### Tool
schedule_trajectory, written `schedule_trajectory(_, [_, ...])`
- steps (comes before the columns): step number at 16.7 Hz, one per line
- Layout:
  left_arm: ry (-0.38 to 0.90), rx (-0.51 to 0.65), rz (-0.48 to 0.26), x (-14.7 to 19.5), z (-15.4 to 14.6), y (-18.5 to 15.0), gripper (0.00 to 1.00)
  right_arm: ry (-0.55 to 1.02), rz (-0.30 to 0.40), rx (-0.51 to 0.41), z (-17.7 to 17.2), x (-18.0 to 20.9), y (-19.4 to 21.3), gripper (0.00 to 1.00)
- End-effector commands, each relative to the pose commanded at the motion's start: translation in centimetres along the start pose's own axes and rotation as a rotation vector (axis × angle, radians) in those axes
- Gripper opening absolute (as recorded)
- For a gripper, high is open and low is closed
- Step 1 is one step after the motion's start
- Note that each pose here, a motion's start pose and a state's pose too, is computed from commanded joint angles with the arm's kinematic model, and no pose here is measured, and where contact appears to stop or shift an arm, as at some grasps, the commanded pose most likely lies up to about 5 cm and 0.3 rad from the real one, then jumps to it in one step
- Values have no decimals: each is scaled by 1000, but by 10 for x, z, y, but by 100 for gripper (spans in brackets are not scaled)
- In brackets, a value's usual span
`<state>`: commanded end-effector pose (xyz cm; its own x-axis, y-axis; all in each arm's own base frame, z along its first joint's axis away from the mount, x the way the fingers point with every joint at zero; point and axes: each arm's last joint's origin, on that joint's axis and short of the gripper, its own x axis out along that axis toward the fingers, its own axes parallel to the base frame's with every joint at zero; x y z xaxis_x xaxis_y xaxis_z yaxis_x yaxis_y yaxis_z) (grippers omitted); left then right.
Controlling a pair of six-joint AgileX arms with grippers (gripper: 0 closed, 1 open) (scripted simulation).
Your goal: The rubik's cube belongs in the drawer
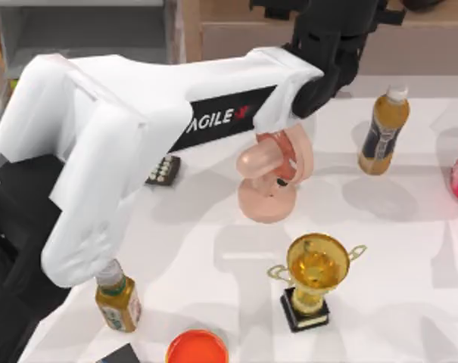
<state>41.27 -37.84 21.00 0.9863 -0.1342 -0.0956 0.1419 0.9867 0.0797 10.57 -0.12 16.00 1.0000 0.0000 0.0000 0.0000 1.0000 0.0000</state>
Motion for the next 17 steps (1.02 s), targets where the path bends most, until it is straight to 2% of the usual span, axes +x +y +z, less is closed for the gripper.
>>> schedule_trajectory(5, [203, 151, -158, -21, 47, 10, 0, 0, 0, 0, 0, 0, 0, 100])
schedule_trajectory(9, [429, 270, -263, -39, 83, 45, 0, 0, 0, 0, 0, 0, 0, 100])
schedule_trajectory(13, [679, 332, -298, -50, 110, 112, 0, 0, 0, 0, 0, 0, 0, 100])
schedule_trajectory(17, [912, 297, -234, -46, 123, 210, 0, 0, 0, 0, 0, 0, 0, 100])
